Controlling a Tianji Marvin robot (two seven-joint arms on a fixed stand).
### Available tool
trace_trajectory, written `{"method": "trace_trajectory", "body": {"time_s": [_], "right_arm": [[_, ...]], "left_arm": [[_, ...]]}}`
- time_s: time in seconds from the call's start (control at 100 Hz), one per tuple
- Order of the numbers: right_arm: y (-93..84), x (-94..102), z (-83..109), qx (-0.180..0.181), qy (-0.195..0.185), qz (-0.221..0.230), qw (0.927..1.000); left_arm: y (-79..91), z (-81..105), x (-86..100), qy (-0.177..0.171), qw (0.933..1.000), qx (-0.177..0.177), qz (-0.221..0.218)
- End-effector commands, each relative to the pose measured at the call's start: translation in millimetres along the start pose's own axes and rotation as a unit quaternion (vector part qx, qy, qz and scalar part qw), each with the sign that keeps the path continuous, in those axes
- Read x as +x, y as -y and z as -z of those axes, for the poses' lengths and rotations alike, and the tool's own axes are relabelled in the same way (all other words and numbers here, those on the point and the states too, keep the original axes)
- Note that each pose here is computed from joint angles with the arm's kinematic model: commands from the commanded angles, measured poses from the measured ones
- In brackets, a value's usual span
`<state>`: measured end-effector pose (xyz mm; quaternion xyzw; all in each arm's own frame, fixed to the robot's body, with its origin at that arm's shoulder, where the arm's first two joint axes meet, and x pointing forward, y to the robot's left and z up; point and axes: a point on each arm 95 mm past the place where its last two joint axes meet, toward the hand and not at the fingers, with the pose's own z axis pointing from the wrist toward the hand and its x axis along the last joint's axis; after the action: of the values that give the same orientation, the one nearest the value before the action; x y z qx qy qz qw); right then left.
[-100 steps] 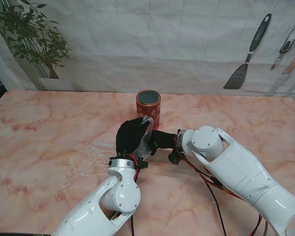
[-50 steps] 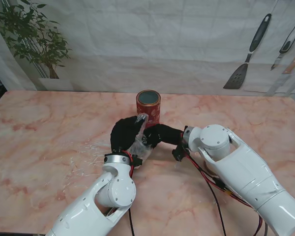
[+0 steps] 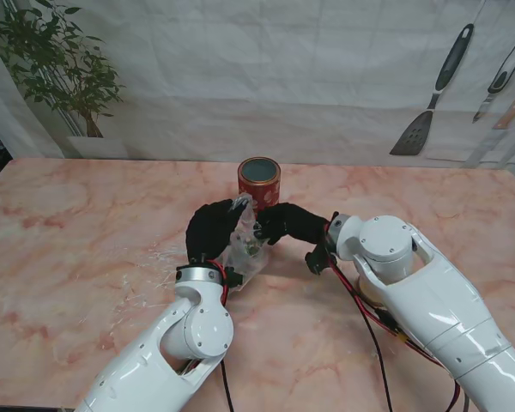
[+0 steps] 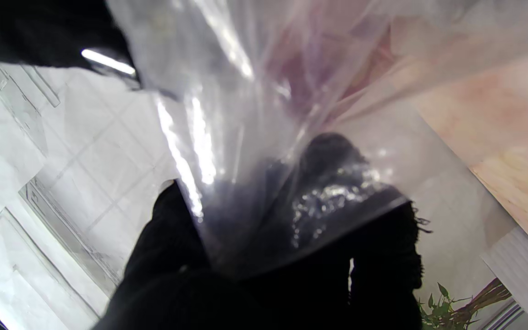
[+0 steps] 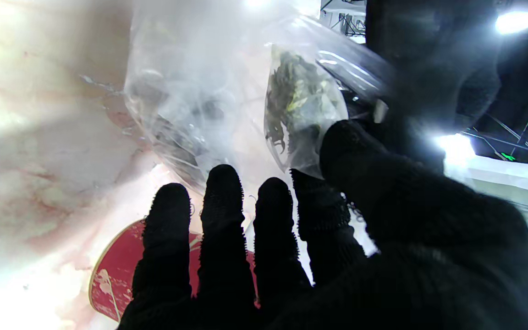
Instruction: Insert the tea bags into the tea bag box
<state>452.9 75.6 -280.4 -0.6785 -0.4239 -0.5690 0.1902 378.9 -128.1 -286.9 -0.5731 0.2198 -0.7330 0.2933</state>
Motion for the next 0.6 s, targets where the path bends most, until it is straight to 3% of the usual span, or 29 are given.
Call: {"method": "trace_trajectory", "body": {"time_s": [0.0, 0.59], "right_arm": [[0.1, 4.1, 3.3, -0.003, -0.005, 0.001, 1.0], [-18.9, 25.3, 22.4, -0.078, -0.033, -0.017, 0.9962]], "left_arm": [[1.6, -1.0, 2.3, 0.0, 1.0, -0.003, 0.002], [4.1, -2.4, -1.1, 0.011, 0.9999, -0.003, -0.003]]}}
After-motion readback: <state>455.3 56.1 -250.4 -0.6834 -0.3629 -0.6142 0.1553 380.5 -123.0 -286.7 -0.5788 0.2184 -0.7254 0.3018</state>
